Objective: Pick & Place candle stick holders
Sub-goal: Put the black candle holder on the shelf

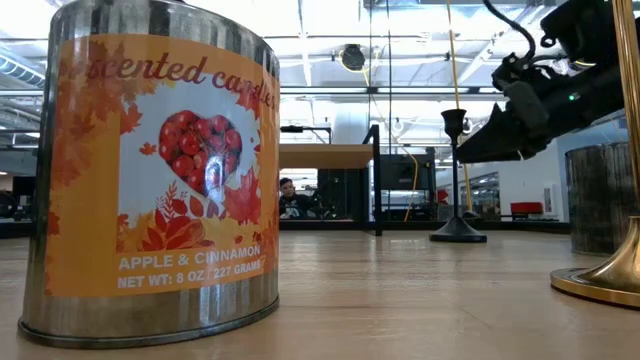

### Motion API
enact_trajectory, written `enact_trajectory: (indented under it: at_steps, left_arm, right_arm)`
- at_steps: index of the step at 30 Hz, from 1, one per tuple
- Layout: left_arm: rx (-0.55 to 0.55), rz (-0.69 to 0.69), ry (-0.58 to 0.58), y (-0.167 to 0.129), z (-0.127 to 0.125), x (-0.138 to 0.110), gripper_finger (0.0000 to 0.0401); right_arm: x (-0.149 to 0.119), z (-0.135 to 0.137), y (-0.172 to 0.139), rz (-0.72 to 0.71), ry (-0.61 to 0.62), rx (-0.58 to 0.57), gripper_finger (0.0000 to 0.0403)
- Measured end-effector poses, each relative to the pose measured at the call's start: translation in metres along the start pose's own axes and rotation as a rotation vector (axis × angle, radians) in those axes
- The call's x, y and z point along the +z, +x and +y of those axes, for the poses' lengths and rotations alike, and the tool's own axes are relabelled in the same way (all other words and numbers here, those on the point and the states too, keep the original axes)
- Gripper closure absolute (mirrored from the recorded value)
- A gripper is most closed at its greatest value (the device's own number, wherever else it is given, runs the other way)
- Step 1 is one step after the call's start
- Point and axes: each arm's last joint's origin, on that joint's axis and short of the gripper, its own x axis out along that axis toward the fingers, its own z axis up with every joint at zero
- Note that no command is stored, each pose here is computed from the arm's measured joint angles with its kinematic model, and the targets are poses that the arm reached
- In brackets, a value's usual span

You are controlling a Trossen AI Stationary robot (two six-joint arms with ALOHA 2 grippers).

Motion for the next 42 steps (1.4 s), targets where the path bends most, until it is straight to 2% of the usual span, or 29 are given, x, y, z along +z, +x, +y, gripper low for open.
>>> enact_trajectory:
  at_steps: [3,9,13,17,23,27,32,34,38,42]
  left_arm:
    - [0.0,0.0,0.001,0.0,0.0,0.0,0.0224]
    - [0.006,0.001,0.004,0.001,0.0,0.0,0.0224]
    - [0.02,0.009,0.0,0.004,0.001,0.0,0.0224]
    - [0.027,0.021,-0.003,0.008,0.002,0.001,0.0224]
    - [0.018,0.045,-0.027,0.015,0.002,0.001,0.0224]
    - [-0.007,0.05,-0.026,0.015,-0.002,0.0,0.0224]
    - [-0.061,0.068,-0.011,0.009,-0.009,-0.004,0.0224]
    - [-0.078,0.065,0.01,0.007,-0.013,-0.005,0.0224]
    - [-0.047,0.036,0.099,0.015,-0.019,-0.015,0.0224]
    - [-0.031,-0.004,0.127,0.034,-0.022,-0.035,0.0224]
  right_arm:
    - [0.001,-0.003,0.002,0.004,-0.008,-0.005,0.0231]
    - [0.002,-0.005,0.009,0.034,0.042,0.1,0.0232]
    - [0.0,-0.007,0.016,0.045,0.038,0.069,0.024]
    - [-0.006,-0.008,0.021,0.083,0.022,0.048,0.0283]
    - [-0.007,-0.009,0.022,0.09,0.024,0.043,0.0386]
    - [-0.002,-0.007,0.022,0.053,0.051,0.065,0.0383]
    - [0.017,0.002,0.017,-0.096,0.116,0.253,0.0393]
    - [0.028,0.008,0.015,-0.137,0.089,0.301,0.0393]
    - [0.059,0.024,0.016,-0.136,-0.015,0.317,0.0392]
    - [0.103,0.038,0.018,-0.148,-0.111,0.306,0.0392]
